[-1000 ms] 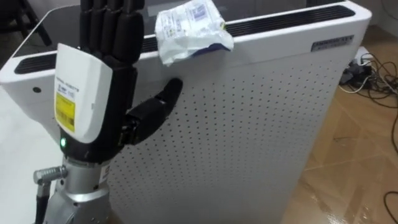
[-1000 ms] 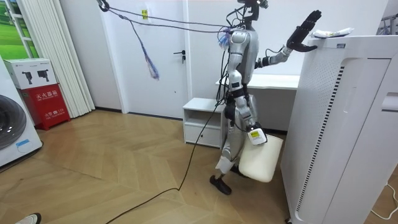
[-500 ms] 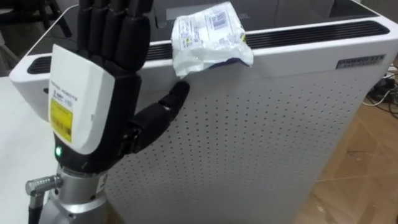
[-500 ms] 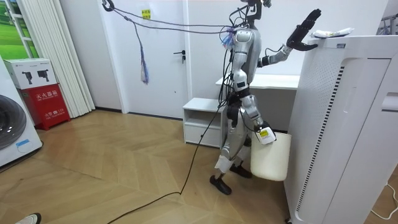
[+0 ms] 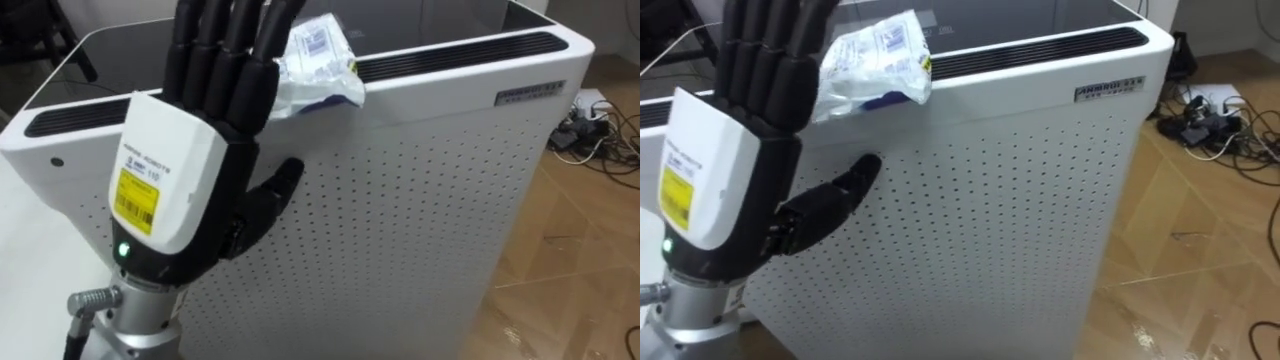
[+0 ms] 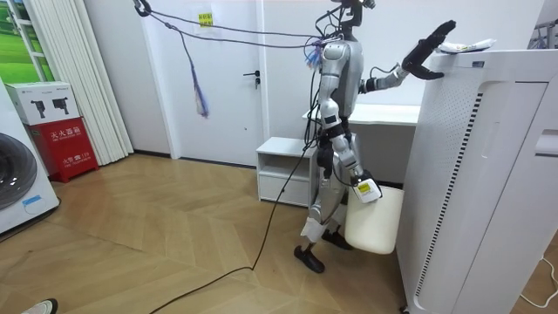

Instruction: Pick garbage

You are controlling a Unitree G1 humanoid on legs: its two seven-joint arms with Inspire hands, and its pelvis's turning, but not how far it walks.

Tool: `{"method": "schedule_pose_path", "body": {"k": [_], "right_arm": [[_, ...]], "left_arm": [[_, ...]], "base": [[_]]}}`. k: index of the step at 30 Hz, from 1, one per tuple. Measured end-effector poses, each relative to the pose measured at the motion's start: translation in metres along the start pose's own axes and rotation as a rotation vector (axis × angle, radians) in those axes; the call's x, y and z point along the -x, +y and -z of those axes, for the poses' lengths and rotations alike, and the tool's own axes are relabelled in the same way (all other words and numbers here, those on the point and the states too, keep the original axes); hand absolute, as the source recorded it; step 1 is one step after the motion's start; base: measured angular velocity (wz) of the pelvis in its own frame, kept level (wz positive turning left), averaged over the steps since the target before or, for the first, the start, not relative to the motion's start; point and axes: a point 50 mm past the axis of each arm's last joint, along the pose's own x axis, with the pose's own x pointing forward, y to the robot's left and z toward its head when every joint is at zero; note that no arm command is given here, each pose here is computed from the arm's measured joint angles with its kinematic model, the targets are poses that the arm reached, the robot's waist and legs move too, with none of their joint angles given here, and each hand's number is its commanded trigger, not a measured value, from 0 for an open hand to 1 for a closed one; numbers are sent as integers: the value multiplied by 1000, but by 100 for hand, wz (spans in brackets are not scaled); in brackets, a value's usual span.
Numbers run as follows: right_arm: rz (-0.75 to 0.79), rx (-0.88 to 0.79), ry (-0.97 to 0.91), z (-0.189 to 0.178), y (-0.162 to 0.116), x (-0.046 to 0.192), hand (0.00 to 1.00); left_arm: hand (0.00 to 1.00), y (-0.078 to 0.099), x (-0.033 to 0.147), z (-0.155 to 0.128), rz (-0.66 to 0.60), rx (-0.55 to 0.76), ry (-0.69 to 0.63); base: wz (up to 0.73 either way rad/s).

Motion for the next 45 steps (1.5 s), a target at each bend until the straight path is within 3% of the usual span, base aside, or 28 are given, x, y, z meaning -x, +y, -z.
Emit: {"method": "schedule_pose_path", "body": {"k": [10,11,12,13,14,15,22,30,42,45], "right_arm": [[1,0,1,1,-1,1,100],[1,0,0,0,-1,0,100],[1,0,0,1,-1,1,100],[1,0,0,1,-1,1,100],[1,0,0,1,-1,1,100],[2,0,0,1,-1,1,100],[3,-1,4,2,0,1,100],[1,-1,5,2,0,1,100],[-5,-2,-10,-4,0,0,100],[-8,1,-9,-4,1,0,100]], "left_arm": [[0,-3,0,-2,29,8,-5],[6,-3,0,-2,29,9,-5],[50,-3,0,-2,30,8,-4],[58,-3,0,-2,30,8,-4],[86,-3,0,-2,30,8,-4],[100,-3,1,-2,31,8,-3],[100,-7,11,-2,61,19,27],[100,4,-5,5,-65,21,38],[100,7,-11,5,-73,25,43],[100,9,-15,5,-74,96,73]], "base": [[0],[0],[0],[0],[0],[0],[0],[-3],[0],[0]]}}
